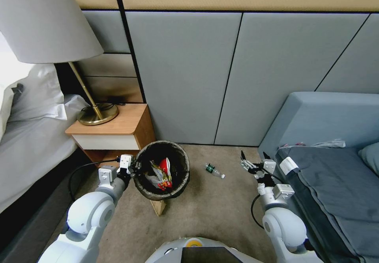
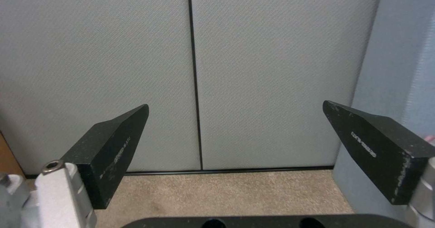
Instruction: Pick up the trash bin, then pick up the garbage from the floor and place it into the trash bin.
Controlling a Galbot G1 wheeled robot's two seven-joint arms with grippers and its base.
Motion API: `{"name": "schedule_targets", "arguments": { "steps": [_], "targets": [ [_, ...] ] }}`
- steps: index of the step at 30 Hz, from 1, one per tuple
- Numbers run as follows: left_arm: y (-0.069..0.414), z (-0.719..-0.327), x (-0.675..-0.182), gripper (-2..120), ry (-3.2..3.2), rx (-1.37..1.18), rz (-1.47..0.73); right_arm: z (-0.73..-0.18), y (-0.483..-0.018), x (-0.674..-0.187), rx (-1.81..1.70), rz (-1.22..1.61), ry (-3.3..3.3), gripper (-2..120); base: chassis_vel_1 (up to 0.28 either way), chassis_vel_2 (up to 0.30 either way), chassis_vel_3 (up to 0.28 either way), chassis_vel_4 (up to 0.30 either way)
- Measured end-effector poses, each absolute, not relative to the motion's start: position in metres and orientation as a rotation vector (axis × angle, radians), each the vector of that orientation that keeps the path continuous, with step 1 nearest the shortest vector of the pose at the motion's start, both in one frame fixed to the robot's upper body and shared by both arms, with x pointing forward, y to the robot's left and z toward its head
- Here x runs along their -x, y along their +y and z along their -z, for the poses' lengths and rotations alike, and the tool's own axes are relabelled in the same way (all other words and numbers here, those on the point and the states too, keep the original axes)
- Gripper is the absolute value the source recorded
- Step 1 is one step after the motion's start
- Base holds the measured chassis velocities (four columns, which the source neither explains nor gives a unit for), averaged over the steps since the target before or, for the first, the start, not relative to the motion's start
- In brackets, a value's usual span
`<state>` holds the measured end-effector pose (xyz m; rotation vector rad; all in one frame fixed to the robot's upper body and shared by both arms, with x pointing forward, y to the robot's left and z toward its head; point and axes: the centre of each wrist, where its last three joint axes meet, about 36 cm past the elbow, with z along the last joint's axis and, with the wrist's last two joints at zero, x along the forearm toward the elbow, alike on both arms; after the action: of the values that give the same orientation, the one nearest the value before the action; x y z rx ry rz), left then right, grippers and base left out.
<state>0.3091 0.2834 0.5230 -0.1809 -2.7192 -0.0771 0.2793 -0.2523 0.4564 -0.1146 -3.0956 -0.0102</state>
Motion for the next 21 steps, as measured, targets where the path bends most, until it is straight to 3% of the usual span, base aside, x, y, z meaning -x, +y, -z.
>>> {"name": "schedule_targets", "arguments": {
  "steps": [12,21],
  "targets": [
    [0.284,-0.524,-0.310,1,-2.721,0.183,0.076,-0.455,-0.255,-0.289,0.093,0.018,-3.101,100,-0.047,0.048,0.055,-0.043],
    [0.282,-0.528,-0.307,1,-2.731,0.192,0.075,-0.436,-0.284,-0.337,-0.134,0.067,-2.937,100,0.000,0.000,0.000,0.000]
  ]
}}
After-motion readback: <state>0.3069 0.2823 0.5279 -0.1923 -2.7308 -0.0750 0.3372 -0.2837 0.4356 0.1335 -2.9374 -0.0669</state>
